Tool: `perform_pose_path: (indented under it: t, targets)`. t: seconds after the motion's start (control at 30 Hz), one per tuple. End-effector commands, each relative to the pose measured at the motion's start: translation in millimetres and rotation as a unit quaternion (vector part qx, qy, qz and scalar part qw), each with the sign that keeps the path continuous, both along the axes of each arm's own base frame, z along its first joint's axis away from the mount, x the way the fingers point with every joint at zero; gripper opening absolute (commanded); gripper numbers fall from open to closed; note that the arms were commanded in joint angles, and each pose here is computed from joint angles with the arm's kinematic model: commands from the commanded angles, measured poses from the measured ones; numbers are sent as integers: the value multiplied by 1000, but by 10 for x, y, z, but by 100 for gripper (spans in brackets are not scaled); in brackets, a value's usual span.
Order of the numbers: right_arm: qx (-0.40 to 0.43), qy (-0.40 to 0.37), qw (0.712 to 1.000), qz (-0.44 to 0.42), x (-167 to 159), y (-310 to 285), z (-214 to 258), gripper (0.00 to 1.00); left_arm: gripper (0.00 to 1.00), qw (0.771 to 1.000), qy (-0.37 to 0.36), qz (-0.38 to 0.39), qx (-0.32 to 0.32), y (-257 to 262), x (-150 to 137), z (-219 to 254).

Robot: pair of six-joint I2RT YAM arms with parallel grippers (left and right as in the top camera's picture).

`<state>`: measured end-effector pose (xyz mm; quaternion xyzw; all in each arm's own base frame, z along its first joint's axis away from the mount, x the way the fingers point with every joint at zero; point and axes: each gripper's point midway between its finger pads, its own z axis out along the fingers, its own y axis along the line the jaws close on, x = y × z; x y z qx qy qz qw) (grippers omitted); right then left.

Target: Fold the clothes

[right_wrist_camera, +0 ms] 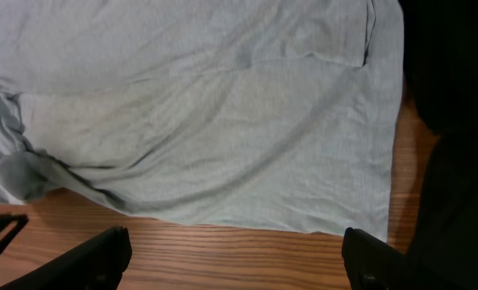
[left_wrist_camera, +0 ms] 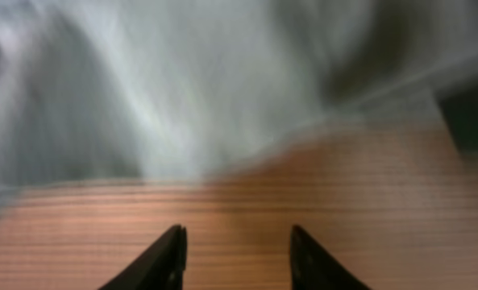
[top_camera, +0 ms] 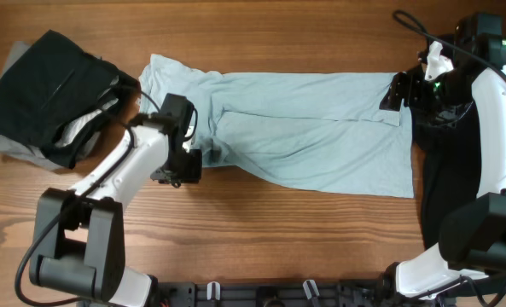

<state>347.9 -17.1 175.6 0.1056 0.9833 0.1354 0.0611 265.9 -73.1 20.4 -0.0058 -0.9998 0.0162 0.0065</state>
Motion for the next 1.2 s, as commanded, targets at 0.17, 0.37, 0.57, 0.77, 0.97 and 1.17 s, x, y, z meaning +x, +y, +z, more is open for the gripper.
perform_pose_path:
  t: [0.17,0.37,0.57,0.77,0.97,1.17]
  targets:
    - [6,8,1000,9,-2,29,-57,89,40,995,-64,70,36,134,255,-174]
    - [6,8,1000,10,-1,28,-57,89,18,996,-20,68,48,185,21,-424]
    - [5,7,1000,10,2,28,-57,89,4,994,-35,67,75,238,234,188]
    - [5,5,1000,10,11,25,-56,89,4,980,-169,81,72,207,911,643]
    - [4,2,1000,10,25,23,-55,89,40,973,-208,86,58,142,1165,615]
    - [4,2,1000,10,29,23,-54,89,37,995,-74,61,1,-70,594,417]
